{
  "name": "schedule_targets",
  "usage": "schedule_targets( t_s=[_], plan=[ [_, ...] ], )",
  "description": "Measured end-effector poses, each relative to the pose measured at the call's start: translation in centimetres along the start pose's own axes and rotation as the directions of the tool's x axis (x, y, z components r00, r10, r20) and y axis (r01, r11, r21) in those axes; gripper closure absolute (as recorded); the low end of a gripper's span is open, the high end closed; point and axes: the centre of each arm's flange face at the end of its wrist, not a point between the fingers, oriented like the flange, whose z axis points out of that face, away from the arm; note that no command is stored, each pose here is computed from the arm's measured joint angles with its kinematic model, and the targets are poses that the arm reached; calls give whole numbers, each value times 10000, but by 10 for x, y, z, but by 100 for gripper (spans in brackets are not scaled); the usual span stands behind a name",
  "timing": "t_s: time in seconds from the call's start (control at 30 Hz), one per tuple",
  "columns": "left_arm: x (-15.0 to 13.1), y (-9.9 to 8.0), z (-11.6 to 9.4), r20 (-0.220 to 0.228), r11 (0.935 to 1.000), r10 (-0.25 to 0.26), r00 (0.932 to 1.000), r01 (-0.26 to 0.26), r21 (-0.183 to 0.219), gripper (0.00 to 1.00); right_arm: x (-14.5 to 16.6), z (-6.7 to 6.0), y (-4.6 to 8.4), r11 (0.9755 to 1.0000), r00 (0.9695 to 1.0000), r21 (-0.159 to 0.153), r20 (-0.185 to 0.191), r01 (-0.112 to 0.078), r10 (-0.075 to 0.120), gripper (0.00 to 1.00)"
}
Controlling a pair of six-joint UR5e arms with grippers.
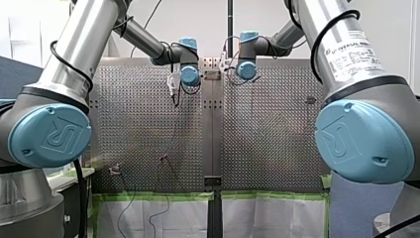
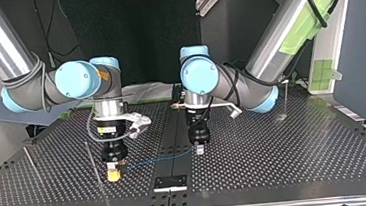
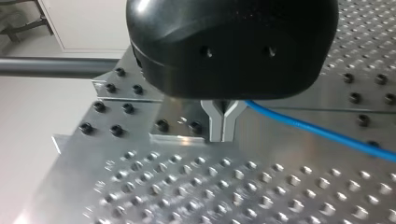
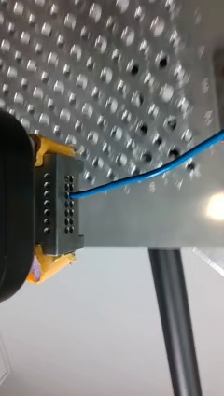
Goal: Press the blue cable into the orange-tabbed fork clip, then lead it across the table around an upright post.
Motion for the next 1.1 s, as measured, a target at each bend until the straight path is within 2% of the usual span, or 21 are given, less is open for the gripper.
schedule_targets(
  t_s=[0.23,0.6,0.83,1.1],
  plan=[
    [-27,-14,6,372,9999,-149,9992,148,42,100,14,2,12,9998,10000,-167,-24,52,-53,100],
    [-68,-47,3,712,9979,-417,9966,380,529,100,45,2,41,9981,9999,-592,48,147,-144,100],
    [-76,-58,-1,786,9962,-505,9956,447,744,100,65,1,63,9955,9997,-916,79,235,-229,100],
    [-74,-66,-4,722,9945,-530,9960,460,946,100,66,0,87,9911,9982,-1266,483,401,-342,100]
  ],
)
